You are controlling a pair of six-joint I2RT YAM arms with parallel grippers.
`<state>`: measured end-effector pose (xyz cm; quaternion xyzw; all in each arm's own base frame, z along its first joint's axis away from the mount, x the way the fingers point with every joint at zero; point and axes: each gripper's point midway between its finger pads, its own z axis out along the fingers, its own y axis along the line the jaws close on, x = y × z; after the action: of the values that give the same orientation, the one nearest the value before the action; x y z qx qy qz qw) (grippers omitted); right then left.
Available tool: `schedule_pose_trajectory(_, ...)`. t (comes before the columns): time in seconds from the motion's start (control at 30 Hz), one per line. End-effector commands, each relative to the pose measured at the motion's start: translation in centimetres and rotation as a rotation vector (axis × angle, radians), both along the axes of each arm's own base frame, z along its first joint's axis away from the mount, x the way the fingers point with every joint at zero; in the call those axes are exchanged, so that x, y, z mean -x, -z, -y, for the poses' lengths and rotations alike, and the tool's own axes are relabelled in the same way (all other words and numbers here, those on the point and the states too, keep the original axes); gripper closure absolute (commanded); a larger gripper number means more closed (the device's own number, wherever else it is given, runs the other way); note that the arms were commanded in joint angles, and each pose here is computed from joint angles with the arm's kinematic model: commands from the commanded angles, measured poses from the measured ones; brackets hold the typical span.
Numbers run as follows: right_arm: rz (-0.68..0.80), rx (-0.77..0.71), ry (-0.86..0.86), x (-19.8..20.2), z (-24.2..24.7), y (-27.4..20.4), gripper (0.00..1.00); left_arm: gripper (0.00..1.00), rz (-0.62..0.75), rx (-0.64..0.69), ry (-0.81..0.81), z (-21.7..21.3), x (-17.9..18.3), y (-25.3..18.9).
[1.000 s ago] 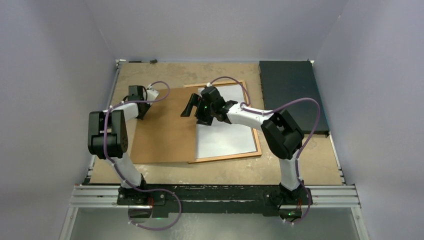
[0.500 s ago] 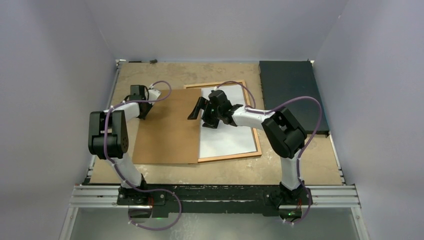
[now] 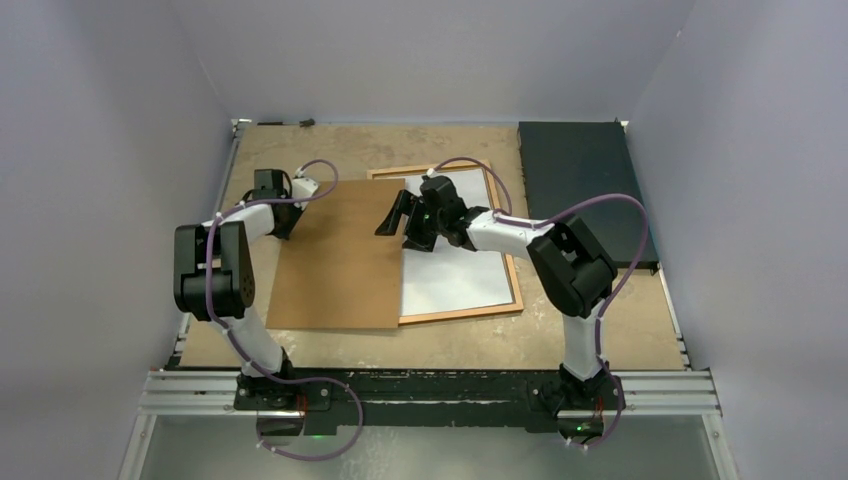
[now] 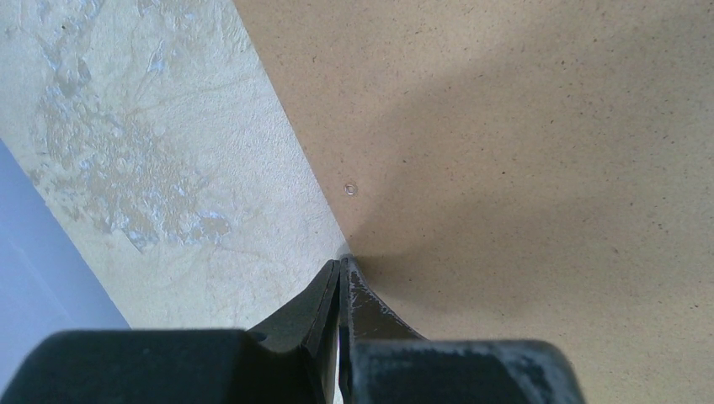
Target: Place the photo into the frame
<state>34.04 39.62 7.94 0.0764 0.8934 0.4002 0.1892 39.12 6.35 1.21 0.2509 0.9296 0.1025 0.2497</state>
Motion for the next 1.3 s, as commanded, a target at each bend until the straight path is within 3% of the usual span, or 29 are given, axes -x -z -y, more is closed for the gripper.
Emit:
schedule_pose_trajectory(0.0,0.052,-0.074,-0.038,-0.4,-1.3,-2.3,0.13,1.00,-0.355,0.169,-0.006,3.2,9.0,6.0)
schedule_pose_trajectory(0.93,0.085,0.074,-0.008,-0.3,1.5,0.7,0.12,1.00,-0.352,0.138,-0.049,2.0,8.8,6.3)
schedule_pose_trajectory(1.27,0.113,-0.021,-0.023,-0.7,0.0,-0.6,0.15,1.00,-0.351,0.141,-0.057,1.9,8.8,6.3)
